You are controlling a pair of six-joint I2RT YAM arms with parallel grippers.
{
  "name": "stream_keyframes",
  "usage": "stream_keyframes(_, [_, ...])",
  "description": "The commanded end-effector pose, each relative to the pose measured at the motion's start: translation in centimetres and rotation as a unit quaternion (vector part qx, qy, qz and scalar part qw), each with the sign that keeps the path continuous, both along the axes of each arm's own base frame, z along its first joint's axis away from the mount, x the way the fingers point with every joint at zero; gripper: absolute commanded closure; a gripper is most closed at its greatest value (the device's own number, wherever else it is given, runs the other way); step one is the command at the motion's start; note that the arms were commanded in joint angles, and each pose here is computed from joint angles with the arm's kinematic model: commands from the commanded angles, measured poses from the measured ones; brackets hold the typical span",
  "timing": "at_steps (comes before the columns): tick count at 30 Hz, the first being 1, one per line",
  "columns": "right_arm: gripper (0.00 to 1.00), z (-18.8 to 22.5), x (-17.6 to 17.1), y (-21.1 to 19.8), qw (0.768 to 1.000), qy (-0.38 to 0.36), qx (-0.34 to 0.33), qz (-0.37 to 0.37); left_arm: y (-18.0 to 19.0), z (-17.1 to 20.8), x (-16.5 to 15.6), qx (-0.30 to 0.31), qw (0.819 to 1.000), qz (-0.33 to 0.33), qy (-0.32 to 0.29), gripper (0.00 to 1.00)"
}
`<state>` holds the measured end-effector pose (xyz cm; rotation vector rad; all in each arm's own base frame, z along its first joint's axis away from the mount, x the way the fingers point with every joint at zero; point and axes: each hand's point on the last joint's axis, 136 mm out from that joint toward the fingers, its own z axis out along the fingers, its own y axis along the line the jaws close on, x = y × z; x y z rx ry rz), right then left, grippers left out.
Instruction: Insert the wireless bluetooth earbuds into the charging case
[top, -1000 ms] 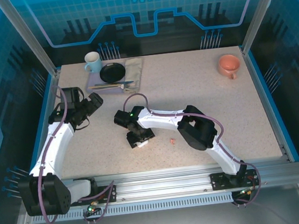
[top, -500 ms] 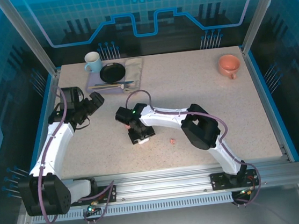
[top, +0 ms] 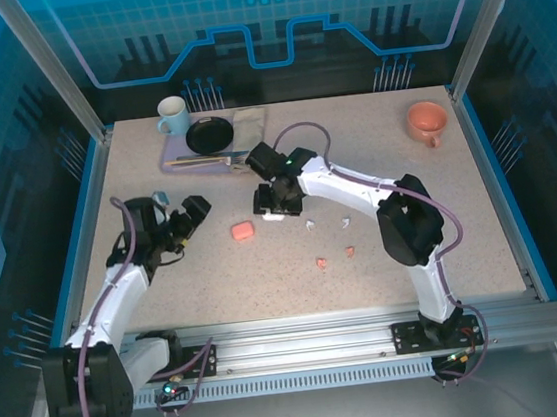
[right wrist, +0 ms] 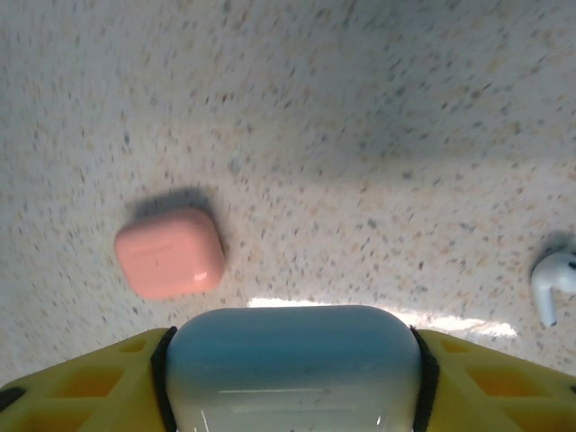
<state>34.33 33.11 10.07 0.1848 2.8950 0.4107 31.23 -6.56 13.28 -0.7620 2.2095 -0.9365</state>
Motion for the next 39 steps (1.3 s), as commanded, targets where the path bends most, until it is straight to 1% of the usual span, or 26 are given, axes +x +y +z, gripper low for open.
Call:
stream_keyframes(1, [0.39,1.5,0.8,0.5,0.997,0.014,0.057,-0.049,-1.8,2.6,0.3,-0.071,0.993,-0.017,-0.089,0.01])
stream_keyframes(4, [0.39,1.8,1.5,0.5,0.993,0.024,0.085,-0.076,-3.3,1.7,-0.6,-0.078,0.991,-0.033,-0.108,0.01])
stream_keyframes(8, [0.39,2.4,2.2,0.8,0.987,0.035,0.116,-0.104,-6.8,1.3,-1.2,-0.059,0.987,-0.083,-0.126,0.01])
stream_keyframes(12, [0.39,2.5,2.7,0.9,0.982,0.047,0.132,-0.126,-9.7,1.3,-1.1,-0.046,0.981,-0.128,-0.139,0.01])
stream_keyframes(20, [0.39,2.0,3.0,1.9,0.97,0.078,0.166,-0.158,-12.0,1.0,-0.2,-0.025,0.977,-0.142,-0.159,0.1])
stream_keyframes(23, [0.39,2.0,3.1,2.3,0.966,0.089,0.177,-0.165,-12.6,1.0,0.4,-0.025,0.975,-0.144,-0.165,0.16])
stream_keyframes(26, [0.39,2.1,3.0,2.5,0.964,0.094,0.183,-0.17,-12.9,1.0,1.1,-0.021,0.976,-0.138,-0.17,0.2])
stream_keyframes(36, [0.39,2.5,2.6,3.0,0.958,0.107,0.203,-0.174,-13.7,1.3,3.3,-0.013,0.974,-0.129,-0.184,0.29])
stream_keyframes(39, [0.39,2.5,2.5,3.0,0.957,0.108,0.205,-0.175,-14.0,1.4,3.9,-0.014,0.974,-0.129,-0.187,0.33])
